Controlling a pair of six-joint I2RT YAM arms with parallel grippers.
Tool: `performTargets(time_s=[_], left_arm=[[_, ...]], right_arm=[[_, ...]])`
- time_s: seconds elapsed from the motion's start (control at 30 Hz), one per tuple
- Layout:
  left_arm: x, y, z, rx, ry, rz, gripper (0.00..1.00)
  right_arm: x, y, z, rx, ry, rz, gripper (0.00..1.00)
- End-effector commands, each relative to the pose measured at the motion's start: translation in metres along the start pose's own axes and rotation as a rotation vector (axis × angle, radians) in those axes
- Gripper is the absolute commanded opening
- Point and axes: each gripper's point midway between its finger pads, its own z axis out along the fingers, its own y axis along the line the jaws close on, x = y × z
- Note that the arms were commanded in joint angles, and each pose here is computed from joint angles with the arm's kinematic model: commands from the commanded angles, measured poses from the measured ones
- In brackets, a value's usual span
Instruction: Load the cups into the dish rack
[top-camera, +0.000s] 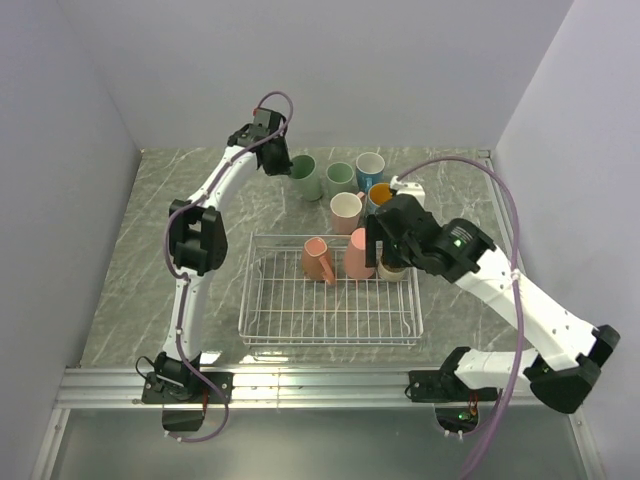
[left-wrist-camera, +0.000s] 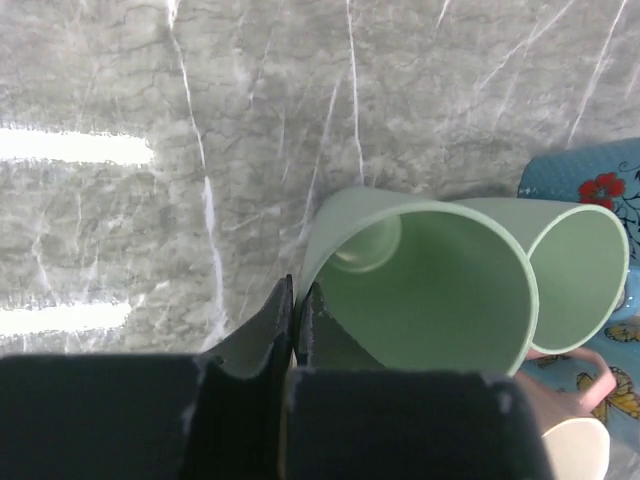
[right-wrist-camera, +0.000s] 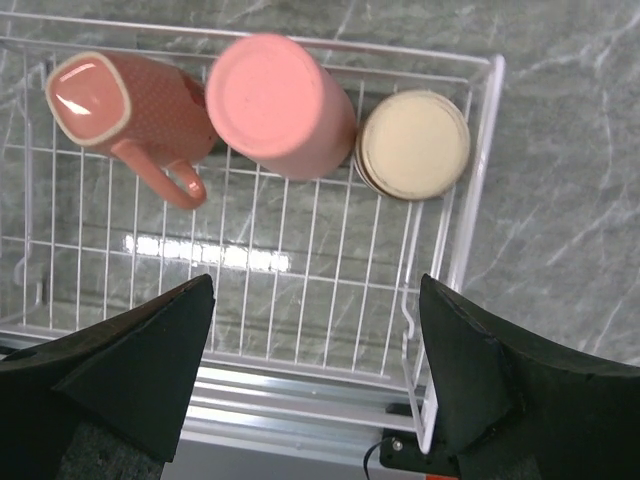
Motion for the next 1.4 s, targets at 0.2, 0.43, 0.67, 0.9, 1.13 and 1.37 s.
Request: performTargets(time_s=[0.2,0.43,0.67,0.9,1.13,1.37], left_arm=[[-0.038,0.038,-0.079,0.000,-0.119,-0.047,0.00],[-0.045,0.068,-0.180,0.197,-0.211,-0.180,0.00],[-0.006,0.037,-0.252,0.488,-0.166,-0.163,0.00],[0.031,0.027,-0.301,0.704,-0.117,-0.307,0.00],[0.055,0.009,-0.330,0.890,-0.102,-0.339,0.00],[0.068,0.002,-0.346,0.997,-0.068,-0.381,0.00]], right_arm=[[-0.057,0.027,-0.006,-0.060,-0.111,-0.041,0.90],[-0.092,0.058,-0.021,-0.248,-0.169,0.013,0.91],[-0.109,0.121,-0.032,-0.757,-0.105,0.161,0.99],[-0.119,0.151,-0.038,-0.973,-0.068,0.234,1.00],[-0.120,0.173,-0.030,-1.120,-0.005,0.325,1.00],[-0.119,0.178,-0.016,-1.123,0.009,0.355,1.00]])
